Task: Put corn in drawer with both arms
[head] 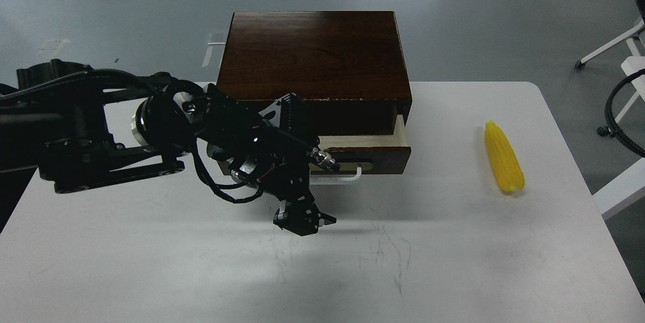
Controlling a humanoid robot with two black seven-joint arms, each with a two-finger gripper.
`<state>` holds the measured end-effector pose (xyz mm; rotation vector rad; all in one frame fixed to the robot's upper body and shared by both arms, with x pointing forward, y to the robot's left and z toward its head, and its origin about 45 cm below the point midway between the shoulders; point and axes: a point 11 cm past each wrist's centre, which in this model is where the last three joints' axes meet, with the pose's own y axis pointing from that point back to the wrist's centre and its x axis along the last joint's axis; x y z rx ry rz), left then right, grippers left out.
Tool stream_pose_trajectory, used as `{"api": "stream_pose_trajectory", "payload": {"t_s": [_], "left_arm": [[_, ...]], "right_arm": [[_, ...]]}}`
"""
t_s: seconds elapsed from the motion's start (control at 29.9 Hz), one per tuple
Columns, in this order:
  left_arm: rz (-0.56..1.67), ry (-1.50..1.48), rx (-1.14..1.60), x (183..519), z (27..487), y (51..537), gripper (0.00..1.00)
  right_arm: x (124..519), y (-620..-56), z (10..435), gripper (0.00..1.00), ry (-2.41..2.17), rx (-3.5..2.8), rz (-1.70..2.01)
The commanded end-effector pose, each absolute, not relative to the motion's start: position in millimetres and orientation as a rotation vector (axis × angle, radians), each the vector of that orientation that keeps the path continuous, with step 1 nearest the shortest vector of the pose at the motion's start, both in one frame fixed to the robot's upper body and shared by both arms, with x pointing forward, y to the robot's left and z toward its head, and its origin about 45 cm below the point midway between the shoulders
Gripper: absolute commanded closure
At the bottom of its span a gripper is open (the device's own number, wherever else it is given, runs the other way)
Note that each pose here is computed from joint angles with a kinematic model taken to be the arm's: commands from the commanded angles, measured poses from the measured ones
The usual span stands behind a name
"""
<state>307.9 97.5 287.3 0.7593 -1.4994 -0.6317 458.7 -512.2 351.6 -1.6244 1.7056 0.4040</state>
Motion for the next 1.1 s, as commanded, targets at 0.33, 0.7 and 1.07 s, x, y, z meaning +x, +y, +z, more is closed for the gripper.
{"api": "stream_pose_trajectory", "payload": {"t_s": [0.33,0.7,1.07], "left_arm": [[0.146,-1.025,0.378,403.3,427.2,127.5,0.02],[0.739,-0.383,-0.125,483.0,448.2,232.3,0.02],[1.183,0.077,-0.654,514.6,405.4,344.3,0.02]], "right_arm": [[457.4,-518.3,371.5,0.0,1.882,-1.87,0.264],[465.7,-506.8,416.6,0.0,2.065,-2.254,-0.124],[480.8,-472.2,412.7,0.0,2.187,-2.782,-0.506]]}}
